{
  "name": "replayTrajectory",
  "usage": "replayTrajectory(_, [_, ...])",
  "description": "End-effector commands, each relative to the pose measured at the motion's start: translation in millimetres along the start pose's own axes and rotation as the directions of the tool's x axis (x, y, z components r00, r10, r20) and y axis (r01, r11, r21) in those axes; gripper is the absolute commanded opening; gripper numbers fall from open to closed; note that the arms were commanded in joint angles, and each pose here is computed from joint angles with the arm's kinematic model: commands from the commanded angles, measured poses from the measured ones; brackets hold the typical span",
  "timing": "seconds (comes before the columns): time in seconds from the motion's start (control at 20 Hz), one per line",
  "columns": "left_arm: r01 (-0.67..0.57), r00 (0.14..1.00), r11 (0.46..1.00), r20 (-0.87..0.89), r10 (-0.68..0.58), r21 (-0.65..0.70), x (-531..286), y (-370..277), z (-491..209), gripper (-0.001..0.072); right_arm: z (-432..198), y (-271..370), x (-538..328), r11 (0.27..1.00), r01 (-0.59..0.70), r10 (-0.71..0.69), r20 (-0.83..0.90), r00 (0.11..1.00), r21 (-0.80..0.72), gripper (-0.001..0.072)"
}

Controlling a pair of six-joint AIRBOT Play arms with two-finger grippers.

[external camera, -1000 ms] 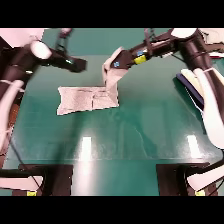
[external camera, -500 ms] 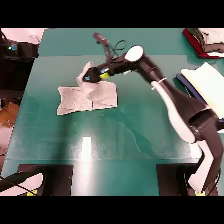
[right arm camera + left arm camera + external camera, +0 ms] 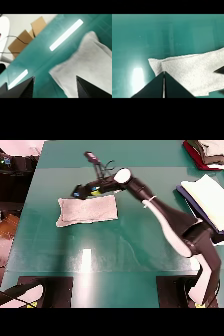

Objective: Fold the shirts.

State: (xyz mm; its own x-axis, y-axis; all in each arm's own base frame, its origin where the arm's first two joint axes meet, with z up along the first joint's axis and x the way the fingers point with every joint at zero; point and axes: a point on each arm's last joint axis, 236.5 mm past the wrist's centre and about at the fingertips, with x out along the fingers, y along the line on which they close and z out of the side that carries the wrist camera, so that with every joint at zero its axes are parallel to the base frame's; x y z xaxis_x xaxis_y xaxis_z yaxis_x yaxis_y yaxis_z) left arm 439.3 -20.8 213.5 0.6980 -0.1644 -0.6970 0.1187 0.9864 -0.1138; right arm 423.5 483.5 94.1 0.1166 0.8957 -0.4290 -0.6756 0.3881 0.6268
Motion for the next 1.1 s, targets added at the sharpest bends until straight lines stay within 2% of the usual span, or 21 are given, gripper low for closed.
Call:
replayTrajectory(0.0, [0.001, 1.0, 1.0, -0.016, -0.001, -0.001, 1, 0, -4, 0.0023, -34, -64, -67, 0.988, 0.137, -0.125, -0.142, 0.982, 0.077, 0.0555])
replayTrajectory(0.15, [0.011, 1.0, 1.0, -0.018, -0.011, -0.007, 2, -2, -5, 0.0023, -75, -129, -124, 0.934, 0.276, -0.219, -0.249, 0.943, 0.227, 0.0557])
replayTrajectory(0.2, [0.014, 1.0, 1.0, -0.018, -0.014, -0.008, 2, -2, -5, 0.0023, -86, -143, -137, 0.914, 0.285, -0.212, -0.259, 0.942, 0.289, 0.0595])
replayTrajectory(0.25, [0.014, 1.0, 1.0, -0.018, -0.015, -0.008, 2, -3, -5, 0.0022, -97, -153, -143, 0.89, 0.278, -0.188, -0.263, 0.946, 0.361, 0.065])
replayTrajectory(0.5, [0.014, 1.0, 1.0, -0.019, -0.014, -0.008, 2, -2, -5, 0.0023, -125, -177, -124, 0.789, 0.211, -0.116, -0.197, 0.974, 0.578, 0.0651])
replayTrajectory(0.6, [0.014, 1.0, 1.0, -0.018, -0.014, -0.003, 2, -2, -5, 0.0023, -127, -175, -103, 0.772, 0.177, -0.083, -0.179, 0.98, 0.611, 0.065])
replayTrajectory(0.9, [0.015, 1.0, 1.0, -0.019, -0.014, 0.018, 2, -3, -6, 0.0023, -122, -155, -33, 0.812, 0.144, -0.019, -0.222, 0.975, 0.565, 0.0649])
replayTrajectory(0.95, [0.015, 1.0, 1.0, -0.019, -0.014, 0.018, 2, -3, -6, 0.0023, -121, -149, -23, 0.821, 0.131, -0.005, -0.221, 0.975, 0.557, 0.0642])
replayTrajectory(1.05, [0.015, 1.0, 1.0, -0.02, -0.015, 0.018, 2, -3, -6, 0.0023, -115, -138, -4, 0.839, 0.103, 0.015, -0.213, 0.977, 0.534, 0.0456])
